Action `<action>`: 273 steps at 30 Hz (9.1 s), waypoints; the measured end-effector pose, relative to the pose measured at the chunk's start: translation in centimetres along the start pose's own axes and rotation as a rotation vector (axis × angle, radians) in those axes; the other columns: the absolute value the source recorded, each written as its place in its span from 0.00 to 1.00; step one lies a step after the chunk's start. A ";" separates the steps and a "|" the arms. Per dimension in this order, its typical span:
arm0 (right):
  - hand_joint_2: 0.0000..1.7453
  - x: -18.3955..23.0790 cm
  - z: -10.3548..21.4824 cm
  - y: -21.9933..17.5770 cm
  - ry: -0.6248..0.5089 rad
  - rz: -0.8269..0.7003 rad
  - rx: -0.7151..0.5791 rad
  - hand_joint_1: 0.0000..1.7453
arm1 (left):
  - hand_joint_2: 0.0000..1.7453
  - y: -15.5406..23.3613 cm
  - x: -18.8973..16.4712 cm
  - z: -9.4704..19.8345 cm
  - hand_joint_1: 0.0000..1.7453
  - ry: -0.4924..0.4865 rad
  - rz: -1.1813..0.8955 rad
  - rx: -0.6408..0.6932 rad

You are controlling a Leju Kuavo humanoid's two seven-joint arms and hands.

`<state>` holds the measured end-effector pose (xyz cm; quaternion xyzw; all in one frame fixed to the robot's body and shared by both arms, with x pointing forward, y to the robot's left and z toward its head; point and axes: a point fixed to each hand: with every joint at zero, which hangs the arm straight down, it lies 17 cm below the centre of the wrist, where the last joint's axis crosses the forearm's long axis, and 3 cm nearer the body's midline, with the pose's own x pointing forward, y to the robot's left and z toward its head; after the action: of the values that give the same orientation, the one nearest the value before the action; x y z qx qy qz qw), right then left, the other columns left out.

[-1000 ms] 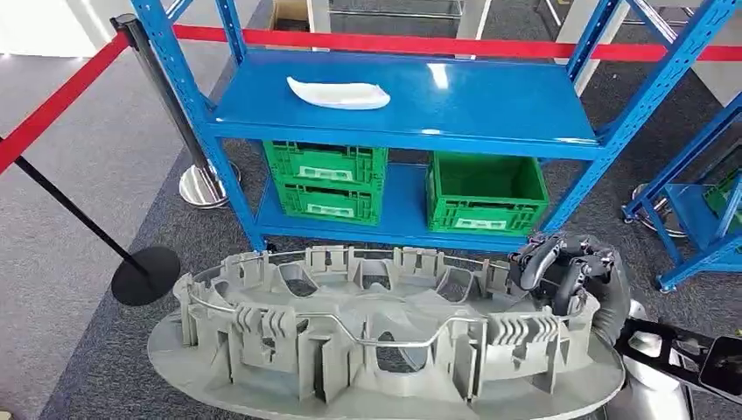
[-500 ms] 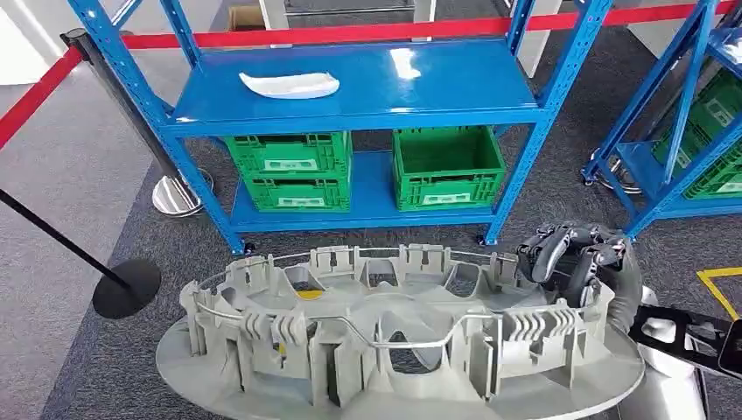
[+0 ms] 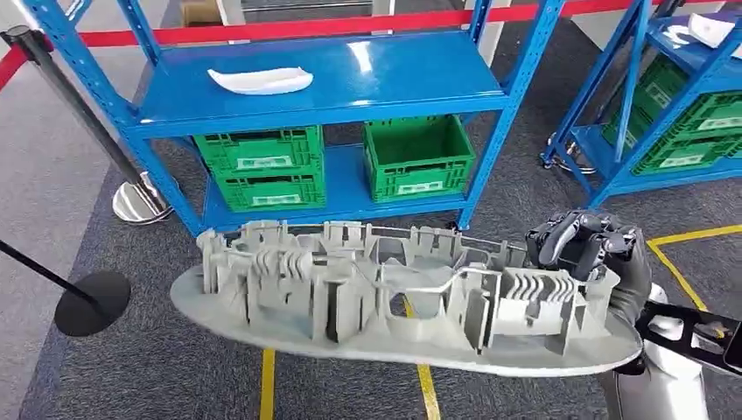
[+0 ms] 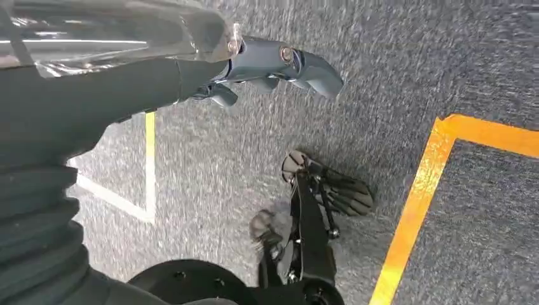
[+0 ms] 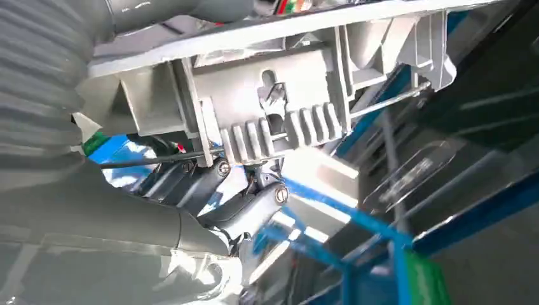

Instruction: Take the parts from the cabinet and place them on the table.

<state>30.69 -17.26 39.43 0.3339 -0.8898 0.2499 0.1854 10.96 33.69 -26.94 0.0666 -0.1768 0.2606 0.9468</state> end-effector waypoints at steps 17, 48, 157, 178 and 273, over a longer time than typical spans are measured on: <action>1.00 -0.6 0.0 0.0 0.000 0.088 -0.035 1.00 | 1.00 0.3 0.5 -0.1 0.00 0.004 -0.047 -0.016; 1.00 0.0 1.6 -1.6 0.091 0.043 0.039 1.00 | 1.00 0.1 -4.2 0.6 0.00 0.154 0.037 0.100; 1.00 3.8 4.3 -2.1 0.091 0.185 0.059 1.00 | 1.00 -0.8 -2.9 0.4 0.00 0.126 -0.022 0.006; 1.00 3.5 4.5 -1.8 0.101 0.190 0.035 1.00 | 1.00 -1.0 -2.5 0.3 0.00 0.114 -0.031 -0.002; 1.00 2.3 0.0 0.0 0.014 0.172 0.053 1.00 | 1.00 -2.3 -3.2 0.6 0.00 0.120 -0.066 -0.049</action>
<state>29.08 -18.36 40.58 0.2594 -0.9069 0.2907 0.1604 9.37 30.07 -27.61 0.0336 -0.1236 0.2283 0.9651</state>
